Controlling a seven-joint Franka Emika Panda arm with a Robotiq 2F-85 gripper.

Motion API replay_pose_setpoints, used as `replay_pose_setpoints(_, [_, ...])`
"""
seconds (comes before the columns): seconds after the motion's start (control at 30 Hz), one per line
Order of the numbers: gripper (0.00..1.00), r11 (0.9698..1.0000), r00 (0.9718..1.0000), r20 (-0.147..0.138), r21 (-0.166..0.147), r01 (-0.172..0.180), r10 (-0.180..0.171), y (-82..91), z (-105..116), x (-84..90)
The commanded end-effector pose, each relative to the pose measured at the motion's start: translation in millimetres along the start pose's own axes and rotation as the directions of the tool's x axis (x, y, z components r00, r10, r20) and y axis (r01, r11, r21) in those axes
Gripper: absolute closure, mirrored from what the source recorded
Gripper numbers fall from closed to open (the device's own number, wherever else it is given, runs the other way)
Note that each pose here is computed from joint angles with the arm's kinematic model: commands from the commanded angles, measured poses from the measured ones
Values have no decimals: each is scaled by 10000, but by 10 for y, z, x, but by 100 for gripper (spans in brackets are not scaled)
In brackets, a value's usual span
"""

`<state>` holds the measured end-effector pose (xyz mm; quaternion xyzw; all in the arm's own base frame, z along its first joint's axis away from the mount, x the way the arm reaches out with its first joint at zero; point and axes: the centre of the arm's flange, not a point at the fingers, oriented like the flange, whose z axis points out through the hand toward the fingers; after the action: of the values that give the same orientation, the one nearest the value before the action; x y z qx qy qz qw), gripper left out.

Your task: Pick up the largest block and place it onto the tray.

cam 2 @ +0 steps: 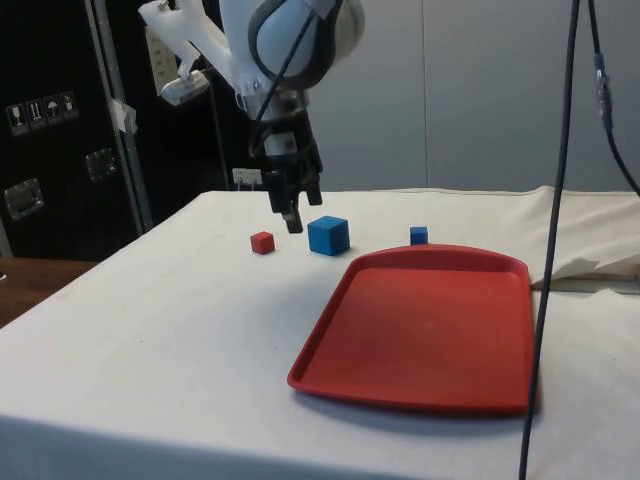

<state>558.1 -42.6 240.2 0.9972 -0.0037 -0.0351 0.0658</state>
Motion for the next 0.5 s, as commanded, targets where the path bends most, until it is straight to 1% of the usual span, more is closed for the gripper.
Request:
replay_pose_setpoints(0.0, [0, 10000, 10000, -54, -13, -7, 7, 4, 36, 2])
replay_pose_setpoints(0.03, [0, 10000, 10000, -18, -53, -21, 21, 19, 66, 2])
replay_pose_setpoints(0.07, [0, 10000, 10000, 41, -52, -9, 9, 8, 50, 0])
replay_pose_setpoints(0.1, [0, 10000, 10000, -11, -82, -19, 18, 29, 80, 5])
replay_pose_setpoints(0.33, [0, 9996, 9998, 144, -262, -126, 130, 151, 201, 0])
replay_pose_setpoints(0.37, [0, 9996, 9997, 183, -236, -128, 132, 125, 175, -7])
replay_pose_setpoints(0.47, [0, 9993, 9997, 196, -330, -165, 171, 216, 242, 0])
